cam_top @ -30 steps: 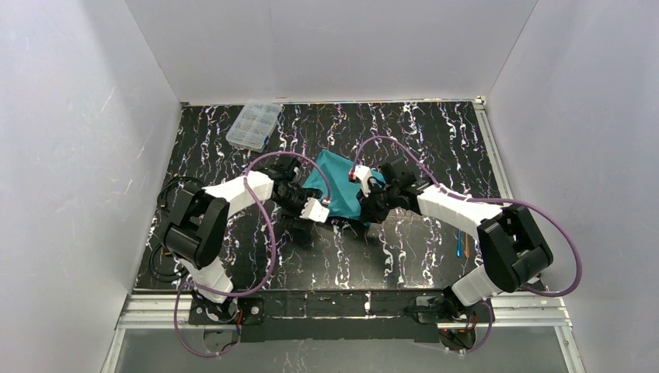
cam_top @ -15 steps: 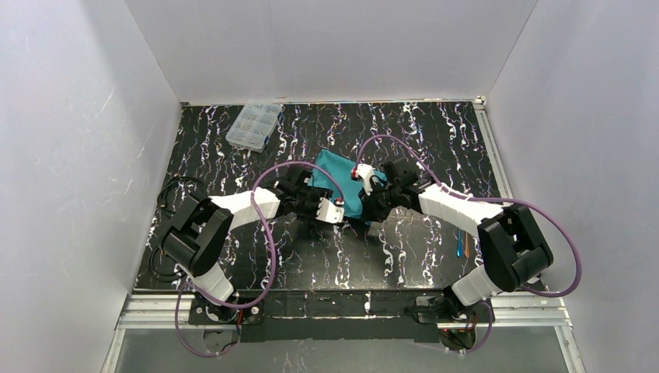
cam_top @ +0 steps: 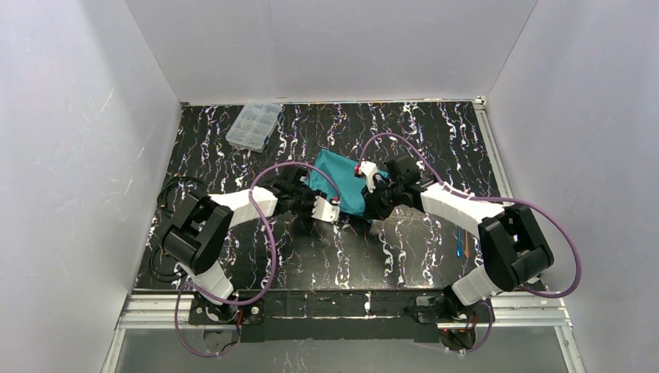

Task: Fold the napkin into a case and place the utensils inside
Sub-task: Pick up the lower triangle-folded napkin from the center of the board, then fold the lower triangle-folded napkin at the center of the board.

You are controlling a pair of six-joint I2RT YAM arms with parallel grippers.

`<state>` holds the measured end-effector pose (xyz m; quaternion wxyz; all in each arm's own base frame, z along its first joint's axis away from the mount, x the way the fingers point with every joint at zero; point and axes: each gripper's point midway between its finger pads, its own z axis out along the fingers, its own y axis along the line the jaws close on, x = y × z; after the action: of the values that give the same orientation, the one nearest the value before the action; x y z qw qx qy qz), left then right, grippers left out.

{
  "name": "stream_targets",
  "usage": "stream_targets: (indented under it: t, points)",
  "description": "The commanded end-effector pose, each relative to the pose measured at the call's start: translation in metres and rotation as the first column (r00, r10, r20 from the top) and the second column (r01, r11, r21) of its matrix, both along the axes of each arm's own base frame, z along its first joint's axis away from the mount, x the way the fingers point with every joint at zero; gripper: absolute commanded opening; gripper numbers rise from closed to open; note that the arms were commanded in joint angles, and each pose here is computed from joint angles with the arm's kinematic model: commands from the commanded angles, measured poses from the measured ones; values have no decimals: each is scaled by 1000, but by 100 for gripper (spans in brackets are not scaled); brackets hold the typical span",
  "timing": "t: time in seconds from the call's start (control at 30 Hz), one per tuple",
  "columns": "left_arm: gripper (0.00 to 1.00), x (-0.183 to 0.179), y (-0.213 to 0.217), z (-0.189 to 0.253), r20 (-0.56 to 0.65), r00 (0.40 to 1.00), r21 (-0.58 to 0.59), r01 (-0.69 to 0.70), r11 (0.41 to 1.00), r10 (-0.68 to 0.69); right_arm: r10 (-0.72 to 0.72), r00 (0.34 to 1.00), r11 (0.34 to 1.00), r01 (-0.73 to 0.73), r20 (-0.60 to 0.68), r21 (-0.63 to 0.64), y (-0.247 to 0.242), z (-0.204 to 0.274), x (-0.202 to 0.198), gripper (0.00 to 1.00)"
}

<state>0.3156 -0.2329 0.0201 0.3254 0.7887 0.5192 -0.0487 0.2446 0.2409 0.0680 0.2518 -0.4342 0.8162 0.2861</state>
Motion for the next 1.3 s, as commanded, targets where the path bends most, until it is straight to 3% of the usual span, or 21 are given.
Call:
stream_targets:
  t: [0.0,0.13,0.27,0.3,0.5,0.73,0.93,1.27]
  points:
    - [30,-19,39,-29,-105,994,125,-20,992,33,-26,999,999,25,32,19,1,11,10,1]
    - [24,-17,36,-23,-114,993,115,-17,993,30,-31,999,999,31,12,21,3,9,10,1]
    - [1,-27,26,-8,-154,988,81,31,996,-18,-21,999,999,23,-43,34,6,10,2,1]
    - [0,-33,25,-5,-172,985,82,46,996,-31,-23,998,999,26,-67,37,6,11,-2,1]
    - [0,-79,39,7,-320,946,114,94,989,-53,-26,984,997,39,-174,72,9,16,-27,1]
    - [0,-120,62,11,-465,885,189,72,979,25,-37,956,992,70,-290,105,18,12,-51,1]
    - [0,-106,54,16,-504,857,225,12,974,107,-43,934,990,87,-354,108,24,11,-48,1]
    - [0,-66,40,18,-469,872,263,-18,965,144,-58,909,985,119,-413,123,24,13,-25,1]
